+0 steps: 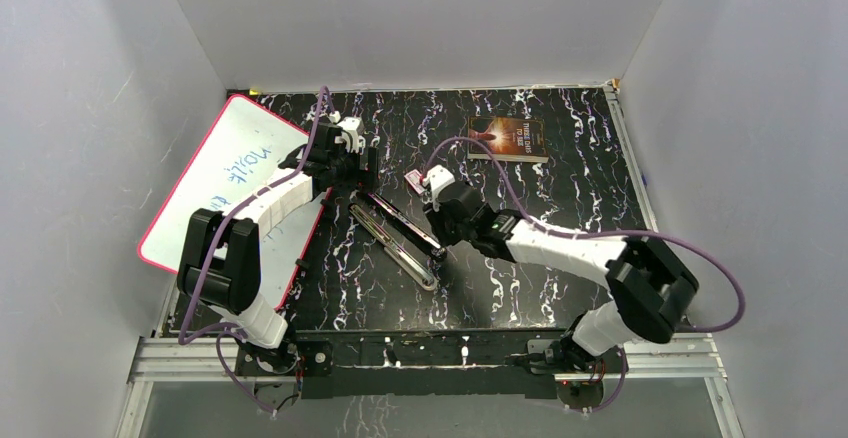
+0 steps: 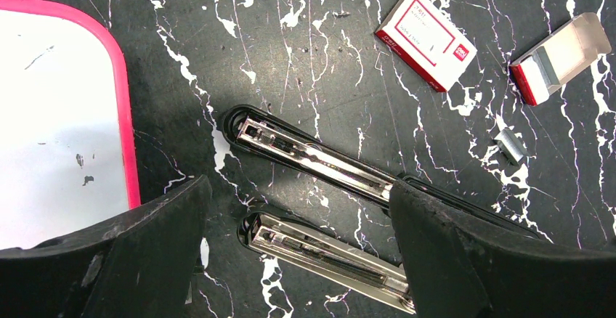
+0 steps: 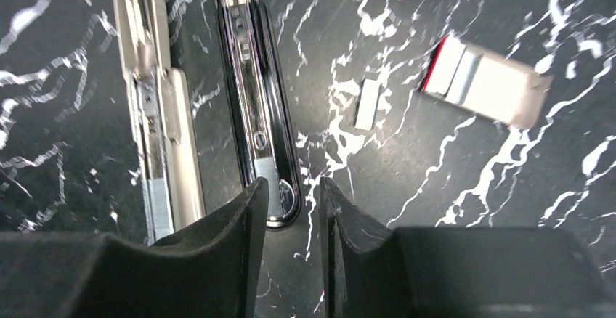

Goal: Load the staples into the stapler

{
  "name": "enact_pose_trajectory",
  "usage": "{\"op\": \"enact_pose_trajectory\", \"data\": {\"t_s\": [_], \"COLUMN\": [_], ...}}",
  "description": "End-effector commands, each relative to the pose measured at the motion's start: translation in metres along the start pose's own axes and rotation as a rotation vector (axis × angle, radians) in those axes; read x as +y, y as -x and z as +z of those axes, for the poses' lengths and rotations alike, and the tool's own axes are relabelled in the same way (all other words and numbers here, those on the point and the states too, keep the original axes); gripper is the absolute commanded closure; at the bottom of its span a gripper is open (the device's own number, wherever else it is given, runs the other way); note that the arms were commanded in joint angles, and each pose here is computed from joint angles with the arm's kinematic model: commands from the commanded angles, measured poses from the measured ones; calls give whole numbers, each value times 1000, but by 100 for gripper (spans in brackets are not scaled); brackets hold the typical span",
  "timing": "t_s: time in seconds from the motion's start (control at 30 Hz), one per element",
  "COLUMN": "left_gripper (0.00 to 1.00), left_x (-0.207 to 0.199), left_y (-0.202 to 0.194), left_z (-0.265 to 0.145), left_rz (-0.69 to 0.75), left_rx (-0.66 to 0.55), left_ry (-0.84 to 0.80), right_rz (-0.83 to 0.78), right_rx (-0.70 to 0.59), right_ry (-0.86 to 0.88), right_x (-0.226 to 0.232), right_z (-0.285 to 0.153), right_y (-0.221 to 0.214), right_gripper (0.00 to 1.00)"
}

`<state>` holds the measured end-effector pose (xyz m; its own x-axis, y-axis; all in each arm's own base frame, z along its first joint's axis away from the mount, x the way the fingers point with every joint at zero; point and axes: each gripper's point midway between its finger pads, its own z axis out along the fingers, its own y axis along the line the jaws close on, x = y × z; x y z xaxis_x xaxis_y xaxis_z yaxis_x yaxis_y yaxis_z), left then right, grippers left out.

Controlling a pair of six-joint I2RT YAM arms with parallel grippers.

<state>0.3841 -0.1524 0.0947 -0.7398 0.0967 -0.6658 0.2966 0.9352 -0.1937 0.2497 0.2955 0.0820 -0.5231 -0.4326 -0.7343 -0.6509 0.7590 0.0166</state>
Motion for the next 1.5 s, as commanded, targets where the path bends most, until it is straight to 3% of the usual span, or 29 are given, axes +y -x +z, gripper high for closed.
{"op": "enact_pose_trajectory", "data": {"t_s": [0.0,0.27,0.87,1.1,1.47], "left_gripper": [9,9,9,9,9], "left_x": [-1,-2,-1,-1,-1], "left_y": [12,13,13,14,15], "left_z": [-3,-5,-6,-6,-7], "left_rz": [6,7,10,10,11], "left_rx": [-19,-25,-25,-29,-32], "left_ry": [-7,-6,-3,-1,-1], "right_rz": [46,65,62,68,66], "right_rx": [-204,-65,46,74,140], "right_ry": [-50,-90,-98,-92,-110], "right_x": [-12,-33,-46,-47,-51], "right_z": [-18,25,66,74,70], "right_y": [47,26,2,-5,-21], "right_gripper": [59,54,48,52,70]}}
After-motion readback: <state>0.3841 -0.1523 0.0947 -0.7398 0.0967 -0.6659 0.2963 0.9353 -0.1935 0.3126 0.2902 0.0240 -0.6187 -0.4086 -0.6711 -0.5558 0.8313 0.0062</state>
